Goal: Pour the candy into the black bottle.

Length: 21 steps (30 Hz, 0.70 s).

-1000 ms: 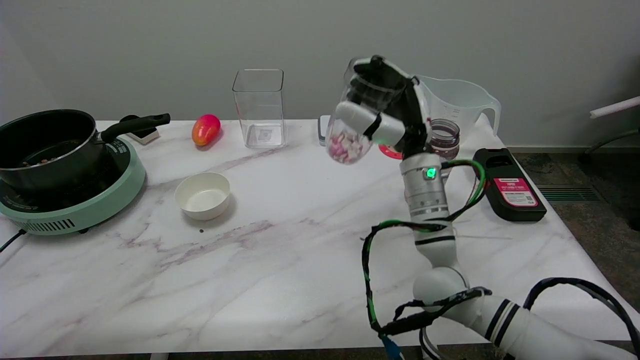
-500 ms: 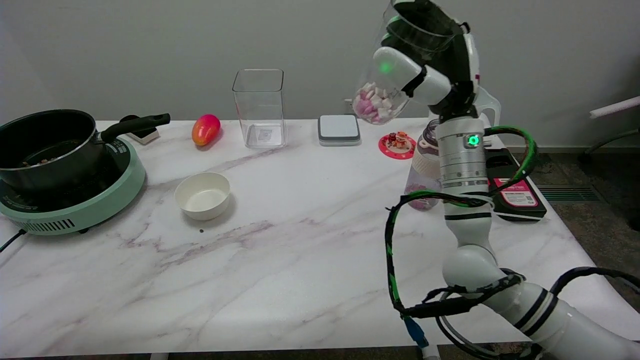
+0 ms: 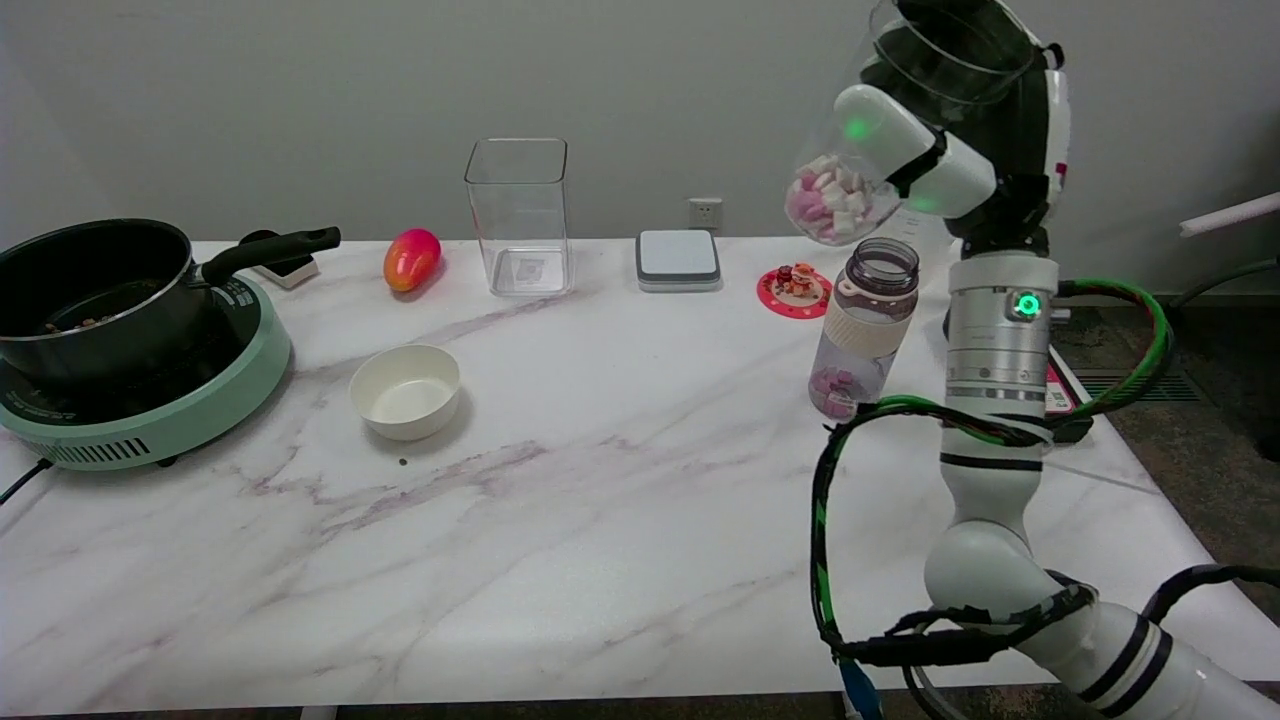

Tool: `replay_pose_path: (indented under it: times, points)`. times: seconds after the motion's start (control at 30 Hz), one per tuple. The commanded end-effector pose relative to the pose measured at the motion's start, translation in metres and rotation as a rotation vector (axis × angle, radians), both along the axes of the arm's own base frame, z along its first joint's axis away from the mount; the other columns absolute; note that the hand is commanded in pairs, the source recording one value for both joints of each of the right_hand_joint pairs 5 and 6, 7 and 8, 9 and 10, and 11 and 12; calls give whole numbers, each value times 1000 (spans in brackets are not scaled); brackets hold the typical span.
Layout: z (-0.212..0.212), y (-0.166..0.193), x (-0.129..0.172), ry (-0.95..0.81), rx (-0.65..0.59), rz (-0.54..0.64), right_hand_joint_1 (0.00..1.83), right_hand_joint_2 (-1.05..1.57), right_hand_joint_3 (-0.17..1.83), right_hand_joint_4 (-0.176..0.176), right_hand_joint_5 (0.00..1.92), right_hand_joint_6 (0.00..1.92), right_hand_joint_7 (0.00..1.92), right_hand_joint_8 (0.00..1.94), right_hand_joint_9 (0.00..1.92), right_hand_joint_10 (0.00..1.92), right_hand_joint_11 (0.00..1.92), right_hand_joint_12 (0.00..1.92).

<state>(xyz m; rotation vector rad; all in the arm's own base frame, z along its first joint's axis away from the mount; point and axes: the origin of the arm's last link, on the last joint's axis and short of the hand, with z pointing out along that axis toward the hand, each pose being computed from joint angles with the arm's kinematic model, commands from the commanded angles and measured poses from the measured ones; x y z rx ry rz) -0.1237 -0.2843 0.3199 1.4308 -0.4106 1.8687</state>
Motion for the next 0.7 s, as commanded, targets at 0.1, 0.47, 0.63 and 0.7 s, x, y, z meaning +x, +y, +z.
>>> replay_pose_path:
  times: [0.1,0.47,0.63,0.7]
  points:
    - [25,40,-19,-7,-214,-65,1161,1443,439,0,1348,1348,1610,1610,1598,1598,1375,1375]
    - [31,42,-23,2,-239,-75,1170,1434,453,0,1337,1337,1608,1608,1602,1602,1379,1379]
    - [43,49,-28,13,-285,-98,1171,1435,456,0,1335,1335,1609,1609,1603,1603,1381,1381]
    - [49,52,-29,19,-305,-105,1170,1436,457,0,1335,1335,1609,1609,1604,1604,1382,1382]
